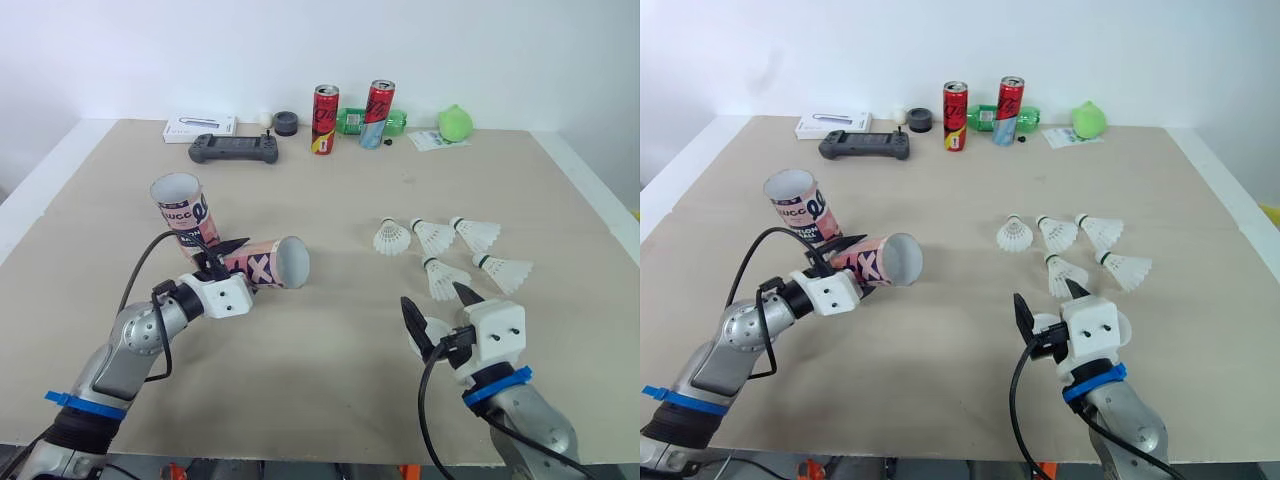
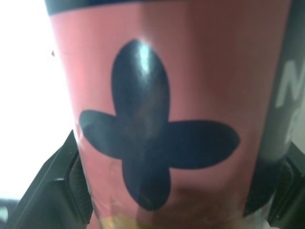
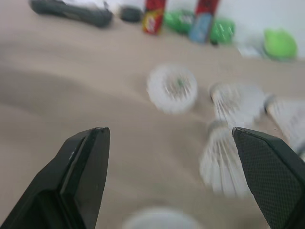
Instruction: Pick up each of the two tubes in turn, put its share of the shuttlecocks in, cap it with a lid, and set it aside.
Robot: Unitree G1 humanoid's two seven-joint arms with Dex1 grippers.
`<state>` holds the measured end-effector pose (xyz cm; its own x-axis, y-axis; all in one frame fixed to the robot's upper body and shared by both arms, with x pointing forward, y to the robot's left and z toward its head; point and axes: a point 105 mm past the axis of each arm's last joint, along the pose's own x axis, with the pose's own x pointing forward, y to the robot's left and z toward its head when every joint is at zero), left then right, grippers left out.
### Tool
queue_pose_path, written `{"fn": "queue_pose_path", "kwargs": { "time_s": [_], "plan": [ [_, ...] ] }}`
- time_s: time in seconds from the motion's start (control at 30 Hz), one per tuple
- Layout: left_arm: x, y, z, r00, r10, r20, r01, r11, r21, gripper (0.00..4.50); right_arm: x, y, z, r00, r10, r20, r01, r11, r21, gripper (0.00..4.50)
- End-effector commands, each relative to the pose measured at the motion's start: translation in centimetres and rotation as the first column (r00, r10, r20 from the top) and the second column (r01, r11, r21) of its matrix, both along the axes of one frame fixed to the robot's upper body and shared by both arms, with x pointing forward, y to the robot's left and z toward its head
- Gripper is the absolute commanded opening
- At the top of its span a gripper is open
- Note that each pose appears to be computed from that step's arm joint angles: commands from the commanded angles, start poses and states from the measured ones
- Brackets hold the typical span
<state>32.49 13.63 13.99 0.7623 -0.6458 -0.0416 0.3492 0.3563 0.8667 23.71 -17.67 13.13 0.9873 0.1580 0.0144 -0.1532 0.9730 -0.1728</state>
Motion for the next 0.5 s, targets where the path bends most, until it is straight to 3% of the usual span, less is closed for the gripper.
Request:
{"fn": "queue_pose_path", "kwargs": {
  "time_s": [0.03,0.43,0.5],
  "plan": [
    [0.9,-1.0,1.4,0.998,-0.022,0.059,0.023,1.000,-0.016,3.96,1.9,-0.7,-0.1,0.999,-0.038,-0.006,0.038,0.997,0.060,4.42],
    [1.2,-3.0,1.9,0.995,-0.048,0.087,0.051,0.998,-0.041,3.96,5.7,-1.7,-1.6,0.995,-0.063,-0.081,0.076,0.983,0.168,4.42],
    [1.3,-3.1,1.9,0.995,-0.046,0.088,0.050,0.998,-0.043,3.96,6.1,-1.8,-1.7,0.994,-0.069,-0.082,0.082,0.983,0.166,3.62]
  ]
}}
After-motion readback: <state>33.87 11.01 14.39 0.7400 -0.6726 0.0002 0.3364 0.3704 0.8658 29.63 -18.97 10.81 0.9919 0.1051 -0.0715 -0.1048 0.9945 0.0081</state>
